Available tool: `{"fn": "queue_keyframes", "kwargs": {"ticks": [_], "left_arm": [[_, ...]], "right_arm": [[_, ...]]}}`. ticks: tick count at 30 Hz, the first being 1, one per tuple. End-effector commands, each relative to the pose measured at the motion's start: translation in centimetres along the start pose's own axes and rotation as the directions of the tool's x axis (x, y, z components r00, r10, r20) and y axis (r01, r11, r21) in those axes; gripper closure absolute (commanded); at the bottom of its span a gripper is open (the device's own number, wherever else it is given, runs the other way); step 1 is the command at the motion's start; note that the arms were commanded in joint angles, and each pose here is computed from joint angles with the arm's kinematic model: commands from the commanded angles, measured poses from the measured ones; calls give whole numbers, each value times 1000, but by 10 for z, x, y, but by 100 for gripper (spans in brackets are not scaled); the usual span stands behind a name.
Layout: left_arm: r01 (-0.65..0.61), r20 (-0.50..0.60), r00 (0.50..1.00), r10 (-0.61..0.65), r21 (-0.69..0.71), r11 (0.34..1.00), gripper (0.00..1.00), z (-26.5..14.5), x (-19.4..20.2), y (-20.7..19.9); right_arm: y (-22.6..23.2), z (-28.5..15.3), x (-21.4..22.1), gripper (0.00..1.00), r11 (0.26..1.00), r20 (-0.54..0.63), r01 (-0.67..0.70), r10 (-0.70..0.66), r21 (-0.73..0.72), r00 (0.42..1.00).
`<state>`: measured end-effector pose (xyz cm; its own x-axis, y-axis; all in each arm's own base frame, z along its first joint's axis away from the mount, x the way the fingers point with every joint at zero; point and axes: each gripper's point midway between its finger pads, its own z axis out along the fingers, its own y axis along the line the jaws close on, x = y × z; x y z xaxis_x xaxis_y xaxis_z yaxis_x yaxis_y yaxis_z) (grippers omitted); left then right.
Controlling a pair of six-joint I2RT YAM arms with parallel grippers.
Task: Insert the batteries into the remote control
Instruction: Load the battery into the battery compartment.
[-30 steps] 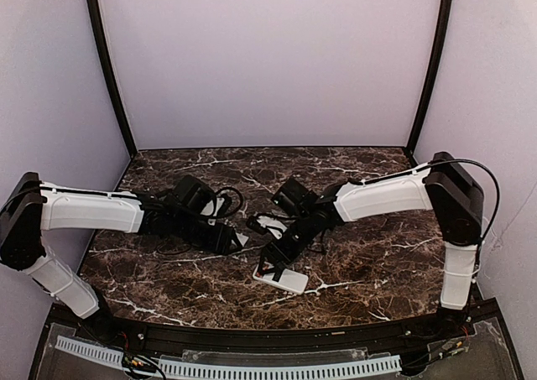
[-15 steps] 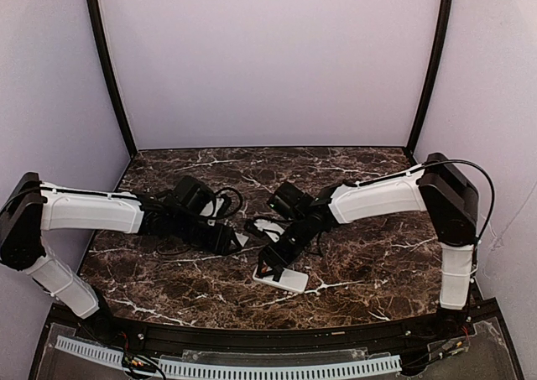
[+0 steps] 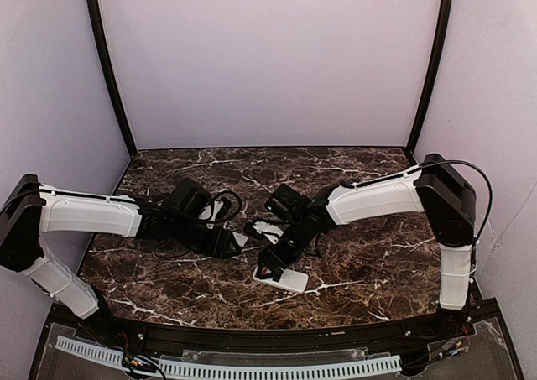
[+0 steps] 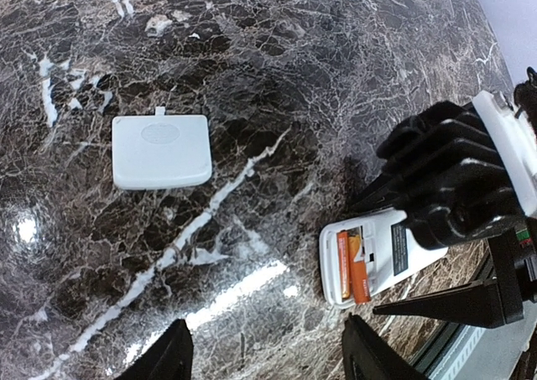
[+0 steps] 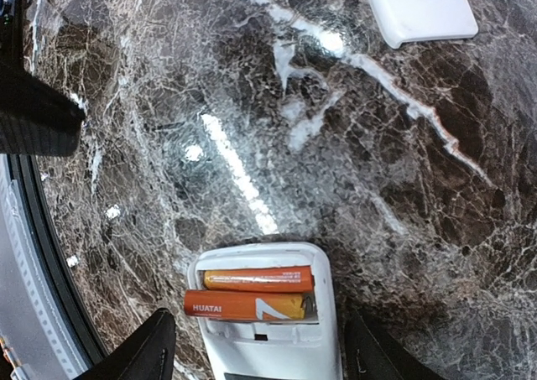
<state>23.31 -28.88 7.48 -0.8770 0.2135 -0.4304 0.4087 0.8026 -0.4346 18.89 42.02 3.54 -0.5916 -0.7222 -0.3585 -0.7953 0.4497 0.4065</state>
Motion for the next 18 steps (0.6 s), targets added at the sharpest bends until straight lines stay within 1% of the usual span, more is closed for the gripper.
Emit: {"fn": "queue_keyframes", "kwargs": {"ticks": [1, 6, 10, 14, 18], "left_arm": [[-12, 15, 1000, 11, 11, 1000, 39, -5, -1, -1], [-11, 15, 1000, 11, 3, 1000, 39, -5, -1, 1], [-11, 14, 1000, 11, -2, 1000, 39, -5, 0, 2], [-14, 15, 1000, 14, -7, 1000, 39, -5, 0, 3], [-17, 15, 1000, 17, -11, 1000, 39, -5, -1, 4]], "right_arm": [[-1, 6, 0, 32, 1000, -18, -4, 4, 21, 1000], [-5, 10, 4, 33, 999, -34, -11, 13, 44, 999], [-7, 11, 5, 37, 998, -42, -12, 14, 55, 999], [-9, 13, 8, 37, 997, -54, -9, 13, 71, 998], [-10, 15, 15, 40, 996, -78, -3, 10, 91, 997]]}}
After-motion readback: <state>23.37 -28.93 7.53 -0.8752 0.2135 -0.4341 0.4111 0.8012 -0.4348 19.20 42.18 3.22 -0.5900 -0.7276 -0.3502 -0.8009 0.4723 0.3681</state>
